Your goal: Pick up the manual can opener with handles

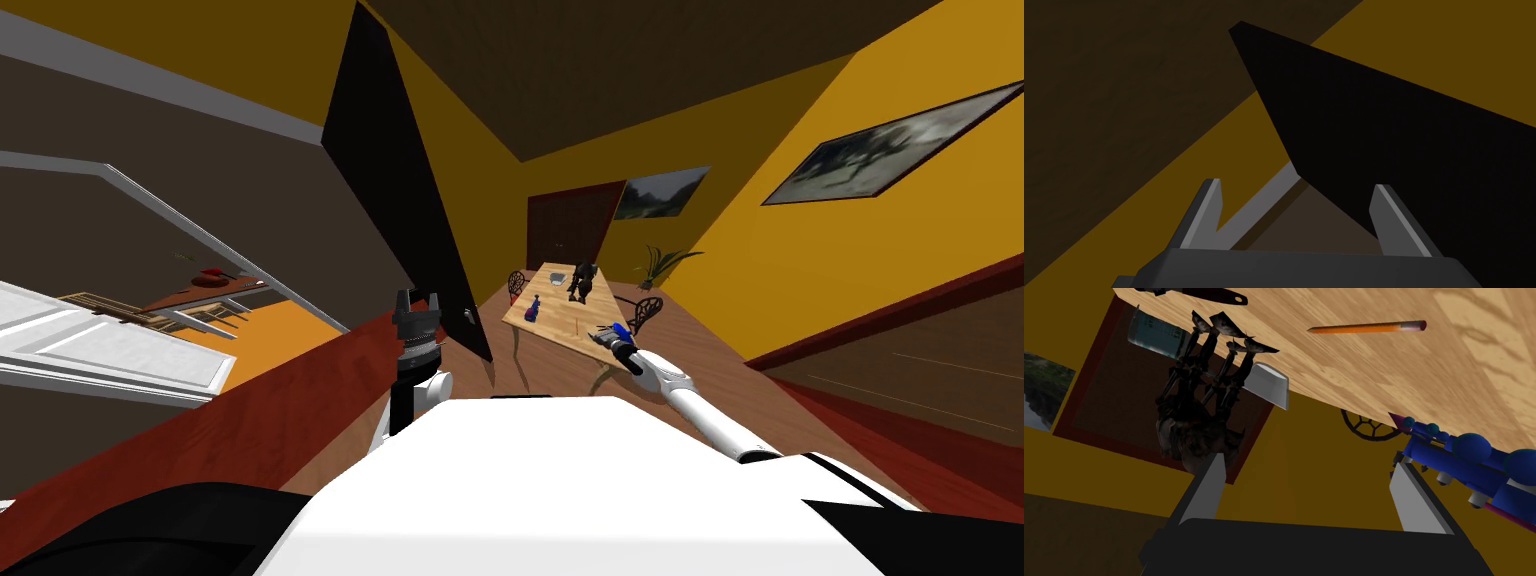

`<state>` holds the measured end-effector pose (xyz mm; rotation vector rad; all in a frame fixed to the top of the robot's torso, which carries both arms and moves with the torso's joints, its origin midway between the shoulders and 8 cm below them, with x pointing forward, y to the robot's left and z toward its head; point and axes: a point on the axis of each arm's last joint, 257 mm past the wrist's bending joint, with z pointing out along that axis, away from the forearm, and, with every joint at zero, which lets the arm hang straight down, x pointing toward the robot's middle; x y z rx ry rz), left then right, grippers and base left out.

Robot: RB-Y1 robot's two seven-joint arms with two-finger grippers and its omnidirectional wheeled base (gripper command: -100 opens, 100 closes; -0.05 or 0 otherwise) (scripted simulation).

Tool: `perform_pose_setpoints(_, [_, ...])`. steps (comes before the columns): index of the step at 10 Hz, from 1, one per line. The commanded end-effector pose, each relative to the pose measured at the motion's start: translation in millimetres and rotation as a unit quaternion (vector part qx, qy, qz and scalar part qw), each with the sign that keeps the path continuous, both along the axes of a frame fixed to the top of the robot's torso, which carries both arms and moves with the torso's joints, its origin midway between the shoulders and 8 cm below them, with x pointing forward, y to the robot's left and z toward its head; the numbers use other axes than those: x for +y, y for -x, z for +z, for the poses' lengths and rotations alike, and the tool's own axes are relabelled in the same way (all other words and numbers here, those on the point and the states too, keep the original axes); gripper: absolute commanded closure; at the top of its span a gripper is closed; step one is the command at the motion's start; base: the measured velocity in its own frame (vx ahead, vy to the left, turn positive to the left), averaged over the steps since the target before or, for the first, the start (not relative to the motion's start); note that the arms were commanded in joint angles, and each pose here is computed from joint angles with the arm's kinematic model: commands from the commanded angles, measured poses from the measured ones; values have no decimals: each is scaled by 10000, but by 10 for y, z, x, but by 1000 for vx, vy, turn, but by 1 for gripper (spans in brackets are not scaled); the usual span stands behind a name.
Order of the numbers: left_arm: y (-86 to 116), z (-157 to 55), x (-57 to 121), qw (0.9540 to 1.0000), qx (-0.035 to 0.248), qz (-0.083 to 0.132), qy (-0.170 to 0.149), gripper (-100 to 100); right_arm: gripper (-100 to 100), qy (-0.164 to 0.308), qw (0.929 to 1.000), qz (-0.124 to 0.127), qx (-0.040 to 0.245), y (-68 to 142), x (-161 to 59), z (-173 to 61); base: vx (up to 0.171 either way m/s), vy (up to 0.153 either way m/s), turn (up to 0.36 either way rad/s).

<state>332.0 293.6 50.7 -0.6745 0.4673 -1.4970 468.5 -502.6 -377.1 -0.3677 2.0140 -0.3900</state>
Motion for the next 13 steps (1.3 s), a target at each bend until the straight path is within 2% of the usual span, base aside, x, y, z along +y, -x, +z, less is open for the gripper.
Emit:
perform_pose_setpoints(1, [0,0,0,10000,0,0,0,0,-100,232,9996,-21,146,72,-139,-33,59,11,61])
perform_pose_setpoints(2, [0,0,0,10000,0,0,0,0,-100,627,9973,-11,376,151,-336,-114,70,14,99])
perform_pose_setpoints(3, [0,0,0,10000,0,0,0,0,-100,627,9973,-11,376,151,-336,-114,61,12,56])
perform_pose_setpoints(4, [0,0,0,10000,0,0,0,0,-100,996,9934,43,561,203,-488,-153,57,22,108])
perform_pose_setpoints(5, [0,0,0,10000,0,0,0,0,-100,1004,9931,6,606,237,-528,-183,55,13,44])
perform_pose_setpoints(7, [0,0,0,10000,0,0,0,0,-100,1684,9804,93,1018,395,-847,-275,80,7,101])
perform_pose_setpoints(9, [0,0,0,10000,0,0,0,0,-100,2264,9626,152,1479,626,-1172,-390,132,9,94])
perform_pose_setpoints(11, [0,0,1,10000,0,1,-1,0,-100,2264,9626,152,1479,626,-1172,-390,80,-9,15])
perform_pose_setpoints(12, [0,0,0,10000,0,1,0,0,-100,2505,9533,205,1677,728,-1292,-435,46,-2,49])
perform_pose_setpoints(13, [0,0,0,10000,0,0,0,0,-100,2505,9533,205,1677,728,-1292,-435,43,-2,27])
